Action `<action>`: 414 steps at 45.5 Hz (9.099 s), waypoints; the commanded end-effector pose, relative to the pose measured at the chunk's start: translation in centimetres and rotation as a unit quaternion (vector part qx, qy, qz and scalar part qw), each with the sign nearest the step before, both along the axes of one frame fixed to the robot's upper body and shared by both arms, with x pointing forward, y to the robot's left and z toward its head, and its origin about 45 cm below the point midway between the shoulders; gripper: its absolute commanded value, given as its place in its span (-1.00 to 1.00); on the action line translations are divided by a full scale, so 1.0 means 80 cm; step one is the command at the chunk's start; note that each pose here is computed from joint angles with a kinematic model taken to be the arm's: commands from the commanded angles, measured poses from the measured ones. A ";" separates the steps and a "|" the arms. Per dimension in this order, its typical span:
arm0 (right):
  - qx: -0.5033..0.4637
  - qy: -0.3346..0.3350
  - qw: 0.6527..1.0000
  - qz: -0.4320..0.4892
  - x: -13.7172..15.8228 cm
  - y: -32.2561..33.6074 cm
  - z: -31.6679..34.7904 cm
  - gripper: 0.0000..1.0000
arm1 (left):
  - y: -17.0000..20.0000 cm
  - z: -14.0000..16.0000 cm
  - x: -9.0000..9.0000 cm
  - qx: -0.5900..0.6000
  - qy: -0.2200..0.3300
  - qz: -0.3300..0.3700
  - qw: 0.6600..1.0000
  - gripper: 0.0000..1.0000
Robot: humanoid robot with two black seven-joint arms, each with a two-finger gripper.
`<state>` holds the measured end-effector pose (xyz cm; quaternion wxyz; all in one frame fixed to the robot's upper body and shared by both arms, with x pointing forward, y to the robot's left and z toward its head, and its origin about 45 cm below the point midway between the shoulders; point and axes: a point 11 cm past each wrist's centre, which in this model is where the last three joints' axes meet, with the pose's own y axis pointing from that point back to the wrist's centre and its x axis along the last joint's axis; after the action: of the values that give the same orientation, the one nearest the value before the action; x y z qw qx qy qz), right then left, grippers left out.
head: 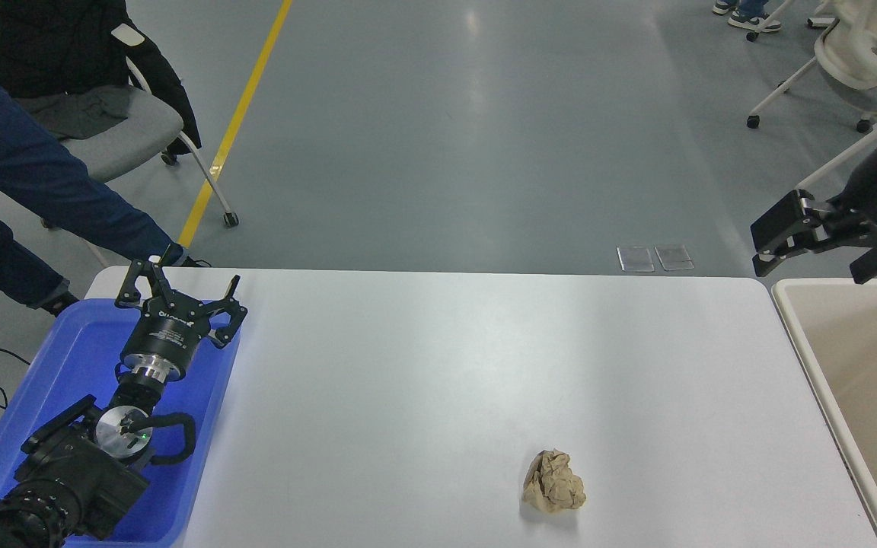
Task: Pick up paper ball place in dustbin
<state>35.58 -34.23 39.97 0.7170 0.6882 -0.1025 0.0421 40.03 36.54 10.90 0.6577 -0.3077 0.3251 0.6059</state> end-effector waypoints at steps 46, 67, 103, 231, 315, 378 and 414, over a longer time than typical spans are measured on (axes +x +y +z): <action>0.002 0.011 1.000 -0.006 -0.003 -0.005 -0.011 1.00 | 0.000 0.000 0.000 0.000 0.000 0.000 1.000 1.00; 0.009 0.030 0.999 -0.013 -0.007 -0.007 -0.031 1.00 | 0.000 0.000 0.000 0.000 0.000 -0.001 1.000 1.00; 0.098 0.063 0.988 0.104 -0.010 0.129 -0.217 1.00 | -0.002 0.001 0.001 0.000 0.000 -0.003 1.000 1.00; 0.123 0.193 0.969 0.088 -0.062 0.160 -0.161 -1.00 | -0.001 0.001 0.001 0.000 -0.001 -0.002 1.000 1.00; 0.000 -0.022 0.987 -0.161 -0.100 -0.178 0.019 -1.00 | 0.000 0.001 0.000 -0.002 -0.002 0.002 1.000 1.00; -0.134 -0.274 0.918 -0.252 -0.051 -0.347 -0.309 -1.00 | -0.001 0.001 0.001 -0.001 -0.003 0.001 1.000 1.00; -0.191 -0.344 0.898 -0.196 -0.075 -0.325 -0.367 0.80 | -0.001 0.001 0.001 -0.001 -0.002 -0.001 1.000 1.00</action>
<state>29.68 -59.99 10.31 0.7499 0.4684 -0.4507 0.1229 40.10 36.46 10.99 0.6585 -0.3088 0.3247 0.6046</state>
